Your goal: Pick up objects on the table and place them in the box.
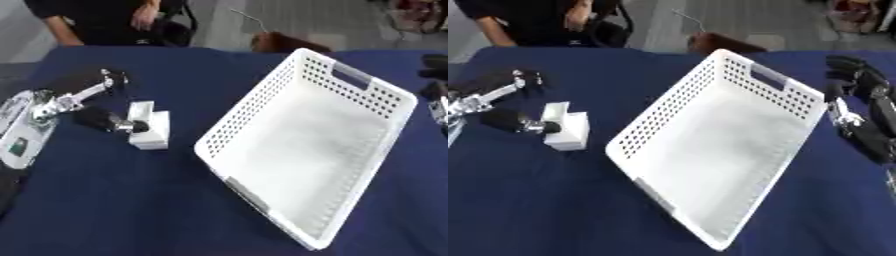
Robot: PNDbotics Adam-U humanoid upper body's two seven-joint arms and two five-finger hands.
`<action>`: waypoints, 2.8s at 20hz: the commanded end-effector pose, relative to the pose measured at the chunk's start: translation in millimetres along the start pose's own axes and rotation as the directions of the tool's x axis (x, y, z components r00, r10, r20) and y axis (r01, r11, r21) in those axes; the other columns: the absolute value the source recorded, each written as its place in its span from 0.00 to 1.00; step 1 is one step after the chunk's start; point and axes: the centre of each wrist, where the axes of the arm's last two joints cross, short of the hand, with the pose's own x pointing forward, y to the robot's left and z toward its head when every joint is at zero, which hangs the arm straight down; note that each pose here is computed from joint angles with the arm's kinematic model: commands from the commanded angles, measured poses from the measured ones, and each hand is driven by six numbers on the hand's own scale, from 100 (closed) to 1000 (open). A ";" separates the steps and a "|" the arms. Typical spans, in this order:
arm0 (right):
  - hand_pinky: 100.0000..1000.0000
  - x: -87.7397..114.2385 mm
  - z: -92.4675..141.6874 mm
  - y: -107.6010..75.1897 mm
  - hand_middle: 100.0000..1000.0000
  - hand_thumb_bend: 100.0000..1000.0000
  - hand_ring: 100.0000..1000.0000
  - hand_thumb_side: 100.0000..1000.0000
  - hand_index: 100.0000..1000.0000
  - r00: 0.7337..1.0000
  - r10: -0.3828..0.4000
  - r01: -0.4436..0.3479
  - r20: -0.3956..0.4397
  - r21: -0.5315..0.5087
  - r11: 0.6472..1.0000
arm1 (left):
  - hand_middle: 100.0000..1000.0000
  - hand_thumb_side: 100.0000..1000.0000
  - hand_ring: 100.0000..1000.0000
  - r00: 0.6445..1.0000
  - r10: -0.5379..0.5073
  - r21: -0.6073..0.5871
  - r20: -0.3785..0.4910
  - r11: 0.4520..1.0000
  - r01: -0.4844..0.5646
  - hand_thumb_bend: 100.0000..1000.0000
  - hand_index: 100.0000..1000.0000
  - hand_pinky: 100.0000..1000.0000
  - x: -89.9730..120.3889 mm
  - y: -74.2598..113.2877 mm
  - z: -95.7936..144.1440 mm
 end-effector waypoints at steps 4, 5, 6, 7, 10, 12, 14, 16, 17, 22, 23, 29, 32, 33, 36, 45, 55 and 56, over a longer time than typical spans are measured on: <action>0.67 5.9 -5.8 -7.7 0.88 0.00 0.82 0.65 0.88 0.999 0.015 -0.015 0.028 -0.007 1.000 | 0.79 0.68 0.67 0.998 -0.067 0.003 -0.001 0.998 0.067 0.73 0.86 0.61 1.7 11.6 -6.6; 0.67 6.0 -6.0 -7.6 0.88 0.00 0.82 0.65 0.88 0.999 0.014 -0.014 0.029 -0.006 1.000 | 0.79 0.68 0.67 0.997 -0.071 0.002 -0.002 0.997 0.071 0.73 0.85 0.61 1.9 11.0 -8.1; 0.67 6.1 -6.1 -7.5 0.88 0.00 0.82 0.65 0.88 0.999 0.014 -0.014 0.029 -0.006 1.000 | 0.79 0.68 0.66 0.997 -0.074 0.002 -0.001 0.997 0.074 0.73 0.85 0.61 2.2 10.2 -9.4; 0.67 6.2 -6.2 -7.5 0.88 0.00 0.82 0.65 0.88 0.999 0.014 -0.014 0.030 -0.006 1.000 | 0.78 0.68 0.66 0.997 -0.077 0.000 0.000 0.997 0.077 0.73 0.85 0.60 2.8 9.3 -11.0; 0.67 6.7 -6.8 -7.5 0.88 0.00 0.82 0.66 0.88 0.999 0.013 -0.013 0.033 -0.006 1.000 | 0.77 0.68 0.64 0.997 -0.082 -0.008 0.006 0.997 0.082 0.73 0.84 0.59 4.4 6.5 -14.4; 0.67 6.9 -7.1 -7.5 0.88 0.00 0.82 0.65 0.88 0.999 0.012 -0.012 0.034 -0.006 1.000 | 0.75 0.68 0.60 0.997 -0.080 -0.015 0.008 0.997 0.080 0.73 0.83 0.56 4.9 3.4 -15.9; 0.67 6.9 -7.1 -7.6 0.88 0.00 0.82 0.66 0.88 0.999 0.012 -0.012 0.034 -0.007 1.000 | 0.71 0.68 0.52 0.997 -0.080 -0.029 0.007 0.996 0.080 0.72 0.80 0.47 4.9 -1.0 -16.7; 0.67 6.8 -7.1 -7.7 0.88 0.00 0.82 0.66 0.88 0.999 0.012 -0.012 0.033 -0.006 1.000 | 0.62 0.66 0.42 0.997 -0.082 -0.042 0.004 0.996 0.082 0.69 0.76 0.32 4.8 -5.1 -16.7; 0.67 6.8 -7.1 -7.8 0.88 0.00 0.82 0.66 0.88 0.999 0.012 -0.011 0.034 -0.007 1.000 | 0.57 0.64 0.36 0.996 -0.085 -0.047 0.001 0.995 0.085 0.66 0.73 0.22 4.5 -7.0 -16.3; 0.67 6.9 -7.1 -8.0 0.88 0.00 0.82 0.66 0.88 0.999 0.010 -0.010 0.035 -0.008 1.000 | 0.41 0.58 0.10 0.995 -0.093 -0.061 -0.024 0.994 0.092 0.55 0.59 0.00 3.5 -14.6 -14.3; 0.67 7.0 -7.1 -8.0 0.88 0.00 0.82 0.66 0.88 0.999 0.010 -0.010 0.035 -0.009 1.000 | 0.39 0.57 0.07 0.995 -0.091 -0.064 -0.030 0.994 0.089 0.55 0.57 0.00 3.0 -16.7 -13.7; 0.67 7.7 -7.8 -8.4 0.88 0.00 0.82 0.66 0.88 0.999 0.009 -0.009 0.039 -0.011 1.000 | 0.27 0.49 0.00 0.996 -0.078 -0.064 -0.052 0.995 0.075 0.40 0.41 0.00 0.4 -28.1 -11.6; 0.67 7.8 -8.0 -8.6 0.88 0.00 0.82 0.66 0.88 0.999 0.010 -0.009 0.040 -0.011 1.000 | 0.17 0.56 0.00 0.995 -0.074 -0.021 -0.065 0.997 0.073 0.16 0.31 0.00 0.4 -29.7 -11.2; 0.67 7.8 -8.0 -8.7 0.88 0.00 0.82 0.66 0.88 0.999 0.010 -0.009 0.040 -0.011 1.000 | 0.10 0.70 0.00 0.995 -0.072 0.006 -0.071 0.997 0.072 0.00 0.25 0.00 0.5 -29.1 -11.2; 0.67 7.7 -8.0 -8.6 0.88 0.00 0.82 0.66 0.88 0.999 0.009 -0.009 0.040 -0.010 1.000 | 0.05 0.72 0.00 0.994 -0.074 0.069 -0.079 0.994 0.079 0.00 0.21 0.00 1.3 -29.4 -11.2; 0.67 7.1 -7.6 -8.5 0.88 0.00 0.82 0.66 0.88 0.999 0.010 -0.010 0.038 -0.009 1.000 | 0.03 0.69 0.00 0.994 -0.091 0.042 -0.067 0.995 0.094 0.00 0.18 0.00 2.9 -28.9 -10.4; 0.67 5.2 -5.5 -8.6 0.88 0.00 0.82 0.66 0.88 1.000 0.013 -0.013 0.029 -0.007 1.000 | 0.04 0.67 0.00 0.993 -0.116 -0.002 -0.022 0.993 0.116 0.00 0.18 0.00 4.6 -5.1 -2.7; 0.67 4.7 -4.8 -8.4 0.88 0.00 0.82 0.66 0.88 1.000 0.013 -0.013 0.026 -0.005 1.000 | 0.04 0.67 0.00 0.992 -0.129 0.008 -0.008 0.992 0.129 0.00 0.18 0.00 6.1 4.1 -1.0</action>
